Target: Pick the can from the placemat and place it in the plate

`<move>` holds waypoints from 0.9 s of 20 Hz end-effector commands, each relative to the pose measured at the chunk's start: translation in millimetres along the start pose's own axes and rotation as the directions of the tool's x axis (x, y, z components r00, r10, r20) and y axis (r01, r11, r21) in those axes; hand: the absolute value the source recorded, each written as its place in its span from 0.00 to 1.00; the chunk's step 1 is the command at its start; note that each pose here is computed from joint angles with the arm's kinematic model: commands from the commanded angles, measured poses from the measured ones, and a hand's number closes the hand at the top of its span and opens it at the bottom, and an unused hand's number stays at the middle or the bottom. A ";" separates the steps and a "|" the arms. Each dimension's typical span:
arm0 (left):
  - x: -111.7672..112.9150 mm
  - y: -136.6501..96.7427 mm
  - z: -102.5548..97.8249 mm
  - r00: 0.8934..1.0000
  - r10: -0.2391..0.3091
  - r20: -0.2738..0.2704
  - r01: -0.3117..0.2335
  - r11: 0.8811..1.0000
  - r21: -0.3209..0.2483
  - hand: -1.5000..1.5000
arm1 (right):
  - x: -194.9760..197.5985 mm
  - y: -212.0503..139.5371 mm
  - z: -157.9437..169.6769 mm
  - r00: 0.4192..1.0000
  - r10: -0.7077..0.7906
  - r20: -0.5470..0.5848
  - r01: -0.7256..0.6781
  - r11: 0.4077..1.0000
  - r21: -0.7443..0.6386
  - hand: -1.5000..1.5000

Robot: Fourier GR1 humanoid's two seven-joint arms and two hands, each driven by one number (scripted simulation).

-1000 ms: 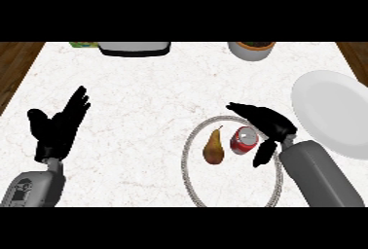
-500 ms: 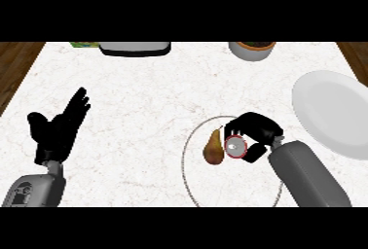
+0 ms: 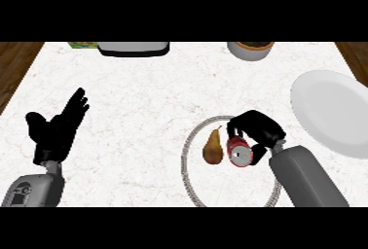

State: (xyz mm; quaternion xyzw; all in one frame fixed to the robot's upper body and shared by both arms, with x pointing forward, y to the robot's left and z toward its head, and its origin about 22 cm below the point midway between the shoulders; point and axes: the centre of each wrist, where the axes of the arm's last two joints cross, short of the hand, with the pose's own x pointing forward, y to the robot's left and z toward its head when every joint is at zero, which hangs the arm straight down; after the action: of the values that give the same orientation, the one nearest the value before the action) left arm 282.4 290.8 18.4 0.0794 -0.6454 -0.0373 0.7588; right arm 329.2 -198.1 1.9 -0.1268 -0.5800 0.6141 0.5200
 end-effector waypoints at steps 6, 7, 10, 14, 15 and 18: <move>4.6 -8.3 -5.2 1.000 0.004 0.001 -0.004 1.000 -0.016 0.50 | 15.9 -27.4 -31.7 0.864 -0.193 -0.466 -0.027 0.905 -0.424 1.00; -2.3 -19.2 0.0 1.000 -0.005 0.001 0.005 1.000 -0.016 0.50 | 19.4 -30.9 -30.8 0.863 -0.180 -0.473 -0.083 0.871 -0.483 1.00; -6.7 -6.1 3.0 1.000 0.010 -0.003 -0.010 1.000 -0.015 0.50 | 29.8 -67.6 -21.4 0.864 -0.184 -0.469 -0.207 0.719 -0.664 1.00; -5.4 -13.2 -0.5 1.000 -0.009 0.012 0.009 1.000 -0.001 0.50 | 35.8 -86.8 -18.3 0.817 -0.204 -0.539 -0.365 0.540 -0.758 1.00; -0.6 -8.7 -1.0 1.000 0.005 -0.005 -0.005 1.000 -0.009 0.50 | 22.0 -84.9 -13.9 0.790 -0.222 -0.572 -0.401 0.519 -0.755 1.00; -0.6 -4.2 -5.7 1.000 0.005 0.003 -0.005 1.000 0.016 0.50 | 24.7 -80.6 -11.3 0.762 -0.306 -0.570 -0.400 0.470 -0.787 1.00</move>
State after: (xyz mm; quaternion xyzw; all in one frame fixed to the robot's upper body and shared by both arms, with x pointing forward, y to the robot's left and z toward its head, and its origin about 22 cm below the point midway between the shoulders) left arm 283.8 284.3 16.0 0.0790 -0.6462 -0.0362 0.7582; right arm 367.7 -185.7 75.9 -0.5614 -0.5938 0.2234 0.5314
